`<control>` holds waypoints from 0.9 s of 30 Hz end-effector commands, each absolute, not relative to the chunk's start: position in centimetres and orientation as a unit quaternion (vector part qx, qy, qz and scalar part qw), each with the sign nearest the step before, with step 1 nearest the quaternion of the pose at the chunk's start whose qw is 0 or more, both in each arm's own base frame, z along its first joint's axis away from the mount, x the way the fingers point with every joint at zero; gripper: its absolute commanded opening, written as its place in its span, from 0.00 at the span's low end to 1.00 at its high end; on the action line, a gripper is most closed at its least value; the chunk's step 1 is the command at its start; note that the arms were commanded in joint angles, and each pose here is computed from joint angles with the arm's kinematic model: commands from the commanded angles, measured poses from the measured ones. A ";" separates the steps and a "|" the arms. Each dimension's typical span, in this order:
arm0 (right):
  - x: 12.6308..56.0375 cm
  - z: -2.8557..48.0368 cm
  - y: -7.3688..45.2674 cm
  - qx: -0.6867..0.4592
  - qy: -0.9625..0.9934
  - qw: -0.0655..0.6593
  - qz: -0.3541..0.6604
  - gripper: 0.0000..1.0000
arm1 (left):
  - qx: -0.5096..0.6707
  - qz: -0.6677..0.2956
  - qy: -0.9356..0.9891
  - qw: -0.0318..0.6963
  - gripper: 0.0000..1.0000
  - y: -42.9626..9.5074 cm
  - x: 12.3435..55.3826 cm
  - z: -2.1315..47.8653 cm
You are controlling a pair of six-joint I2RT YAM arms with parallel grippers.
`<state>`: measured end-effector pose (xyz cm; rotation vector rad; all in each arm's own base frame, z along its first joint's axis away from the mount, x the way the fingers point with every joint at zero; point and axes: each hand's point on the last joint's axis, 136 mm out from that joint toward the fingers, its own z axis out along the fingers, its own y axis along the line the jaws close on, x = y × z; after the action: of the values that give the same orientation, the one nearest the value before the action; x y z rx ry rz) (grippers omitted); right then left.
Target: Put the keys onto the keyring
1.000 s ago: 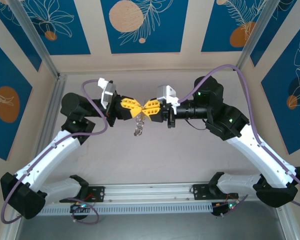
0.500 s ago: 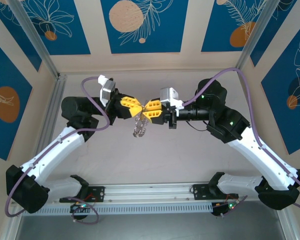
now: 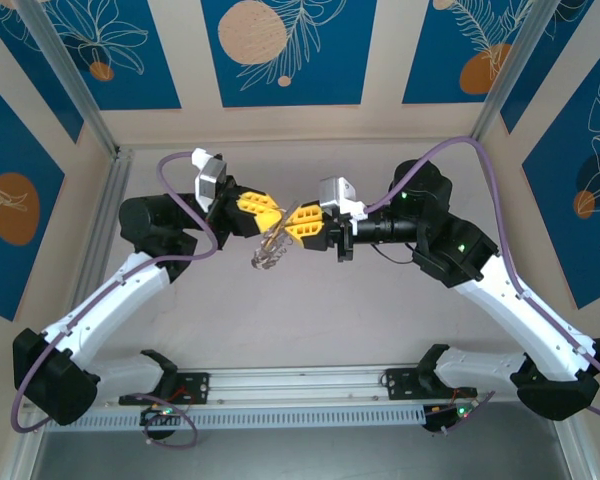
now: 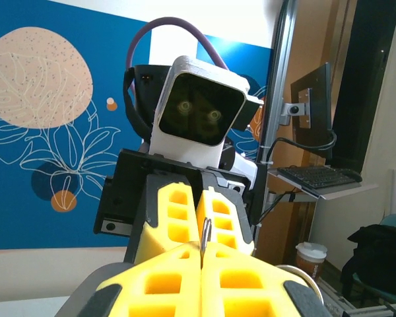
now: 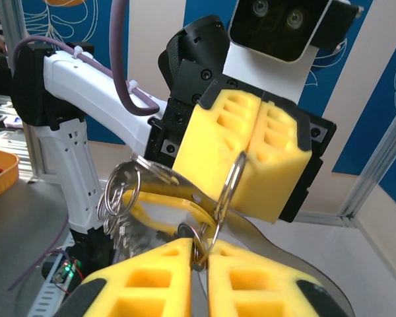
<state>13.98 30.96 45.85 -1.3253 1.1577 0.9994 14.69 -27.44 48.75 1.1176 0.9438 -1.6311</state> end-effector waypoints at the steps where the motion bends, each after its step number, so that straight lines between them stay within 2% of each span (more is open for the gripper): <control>1: 13.8 43.9 31.0 -0.557 0.511 0.499 0.424 0.10 | 0.454 -0.655 0.330 0.505 0.00 -26.3 13.5 52.1; 9: 14.3 43.9 30.9 -0.549 0.523 0.503 0.415 0.10 | 0.457 -0.655 0.331 0.502 0.00 -26.3 13.4 52.0; 16: 14.9 44.3 30.6 -0.534 0.533 0.510 0.414 0.00 | 0.461 -0.653 0.338 0.497 0.00 -26.5 13.5 51.4; 27: 16.1 45.0 30.0 -0.501 0.562 0.504 0.425 0.01 | 0.472 -0.650 0.338 0.490 0.00 -26.3 12.9 51.1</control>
<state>15.23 30.43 45.64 -1.2504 1.2608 1.0240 14.89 -27.55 48.63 1.1111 0.9601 -1.6460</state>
